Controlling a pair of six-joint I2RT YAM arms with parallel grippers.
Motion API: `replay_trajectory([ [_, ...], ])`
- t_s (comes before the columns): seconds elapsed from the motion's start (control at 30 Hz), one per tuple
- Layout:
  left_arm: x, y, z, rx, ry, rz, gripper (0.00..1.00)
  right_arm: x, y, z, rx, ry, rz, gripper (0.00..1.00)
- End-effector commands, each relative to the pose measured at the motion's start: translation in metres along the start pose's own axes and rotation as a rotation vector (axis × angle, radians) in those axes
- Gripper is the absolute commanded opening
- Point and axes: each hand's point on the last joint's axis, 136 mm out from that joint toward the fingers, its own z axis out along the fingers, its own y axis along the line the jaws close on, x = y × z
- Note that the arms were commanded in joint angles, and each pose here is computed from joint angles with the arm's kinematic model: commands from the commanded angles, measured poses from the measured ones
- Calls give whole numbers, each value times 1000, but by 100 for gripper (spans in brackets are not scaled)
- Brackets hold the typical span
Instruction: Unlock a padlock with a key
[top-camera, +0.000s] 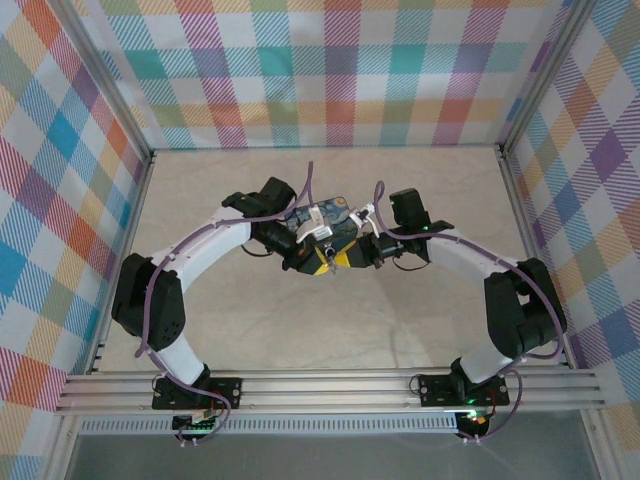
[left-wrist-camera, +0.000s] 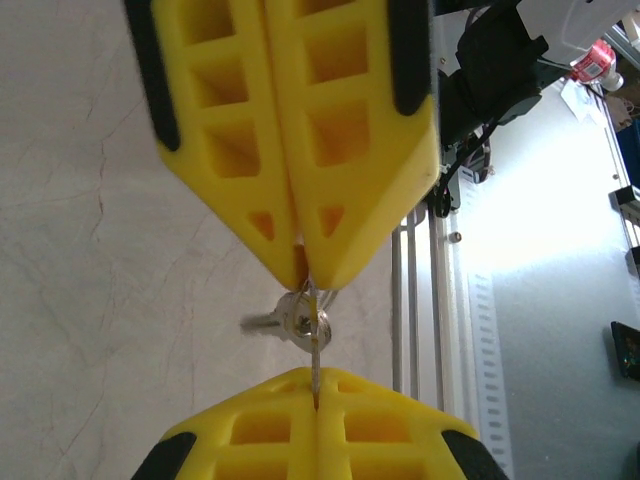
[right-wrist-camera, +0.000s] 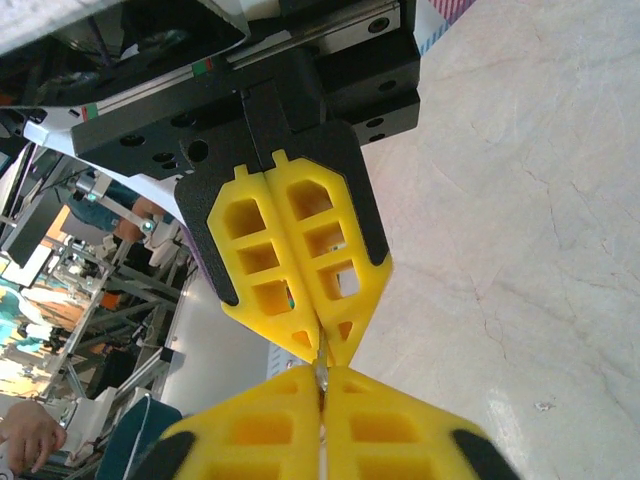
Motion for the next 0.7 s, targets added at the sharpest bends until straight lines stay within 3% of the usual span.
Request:
replay_trajectory([
  [0.0, -16, -1, -12, -6, -60, 48, 0, 11, 13, 8, -65, 31, 0, 0],
  [0.1, -17, 6, -14, -35, -59, 26, 0, 13, 13, 8, -58, 32, 5, 0],
  [0.27, -14, 19, -14, -87, -52, -48, 22, 19, -1, 5, 12, 16, 82, 0],
  [0.33, -13, 27, -17, -103, -52, -119, 21, 20, -10, -3, 54, -23, 112, 0],
  [0.5, -12, 25, -25, -114, -81, -125, 23, 25, -29, -22, 181, -103, 174, 0],
  [0.67, -38, 31, -49, -251, -181, -178, 24, 23, -37, -29, 228, -153, 233, 0],
])
